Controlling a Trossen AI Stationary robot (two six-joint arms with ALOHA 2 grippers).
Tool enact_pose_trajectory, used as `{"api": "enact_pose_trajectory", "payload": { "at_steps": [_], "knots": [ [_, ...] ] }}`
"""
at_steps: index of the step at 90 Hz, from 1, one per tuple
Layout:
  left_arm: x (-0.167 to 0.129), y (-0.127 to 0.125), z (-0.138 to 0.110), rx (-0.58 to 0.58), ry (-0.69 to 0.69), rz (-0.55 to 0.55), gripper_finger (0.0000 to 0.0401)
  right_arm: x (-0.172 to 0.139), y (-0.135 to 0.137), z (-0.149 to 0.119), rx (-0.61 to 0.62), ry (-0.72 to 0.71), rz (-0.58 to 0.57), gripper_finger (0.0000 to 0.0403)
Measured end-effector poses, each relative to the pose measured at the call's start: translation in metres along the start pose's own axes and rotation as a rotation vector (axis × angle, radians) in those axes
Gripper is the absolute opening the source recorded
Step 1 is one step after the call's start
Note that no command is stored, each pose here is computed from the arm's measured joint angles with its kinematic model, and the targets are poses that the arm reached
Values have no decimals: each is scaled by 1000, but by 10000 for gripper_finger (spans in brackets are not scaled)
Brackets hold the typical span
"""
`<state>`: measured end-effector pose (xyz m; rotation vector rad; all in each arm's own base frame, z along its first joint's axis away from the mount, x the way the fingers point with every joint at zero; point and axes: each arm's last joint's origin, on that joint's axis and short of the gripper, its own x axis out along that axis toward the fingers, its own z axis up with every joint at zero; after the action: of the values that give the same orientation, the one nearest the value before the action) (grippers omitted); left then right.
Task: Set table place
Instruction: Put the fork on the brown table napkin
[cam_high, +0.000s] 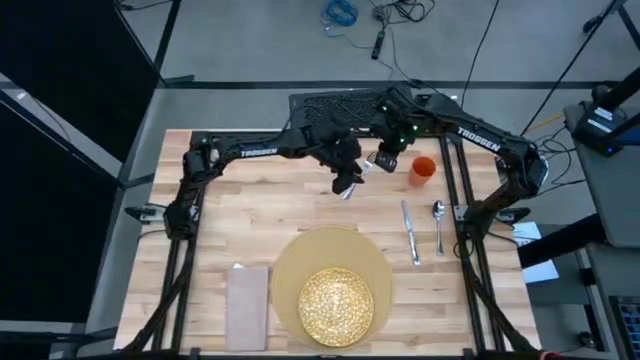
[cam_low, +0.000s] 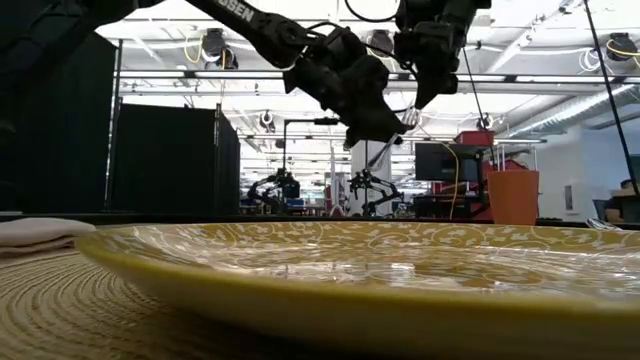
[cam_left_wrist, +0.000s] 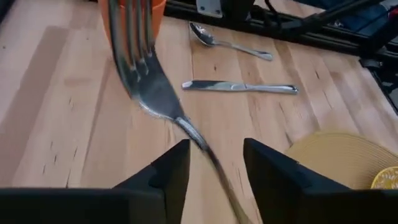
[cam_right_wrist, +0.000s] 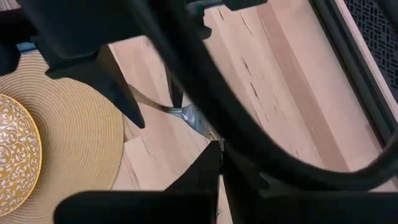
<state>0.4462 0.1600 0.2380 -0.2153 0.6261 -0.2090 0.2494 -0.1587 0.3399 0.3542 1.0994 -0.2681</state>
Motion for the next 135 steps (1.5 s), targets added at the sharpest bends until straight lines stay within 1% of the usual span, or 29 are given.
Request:
{"api": "enact_pose_trajectory", "payload": {
  "at_steps": [9,15,18,27,42,53,66,82,89,100,106,116,124,135],
  "knots": [
    [1,1,-1,4,6,1,86,0,0,0,0,-1,0,0],
    [1,1,-1,25,8,20,39,0,0,0,-1,-5,0,0],
    [1,1,-1,27,13,32,22,0,0,0,-4,-6,4,0],
    [0,3,-3,33,19,38,7,0,1,0,-12,-7,6,1],
    [0,3,-3,36,19,34,2,-1,1,-3,-3,26,10,5],
    [0,4,-3,39,18,35,1,-1,1,-5,7,47,13,29],
    [-3,8,-3,34,15,37,0,-1,1,-5,55,45,7,84],
    [-2,7,-3,40,8,28,1,-1,0,-5,86,45,-9,169],
    [-3,9,-3,39,5,31,1,-1,-1,-5,83,51,-58,205],
    [-7,14,-3,25,1,42,0,-1,-4,-5,53,65,-177,250],
    [-11,20,-4,-20,-2,38,0,-1,-6,-5,43,71,-217,266],
    [-23,35,-7,-124,-7,-13,1,-9,-5,-3,29,68,-250,278],
    [-36,48,-16,-213,32,4,1,-18,-5,-5,19,96,-274,278],
    [-55,62,-22,-304,59,43,1,-29,-5,-6,12,124,-295,279]
  ]
}}
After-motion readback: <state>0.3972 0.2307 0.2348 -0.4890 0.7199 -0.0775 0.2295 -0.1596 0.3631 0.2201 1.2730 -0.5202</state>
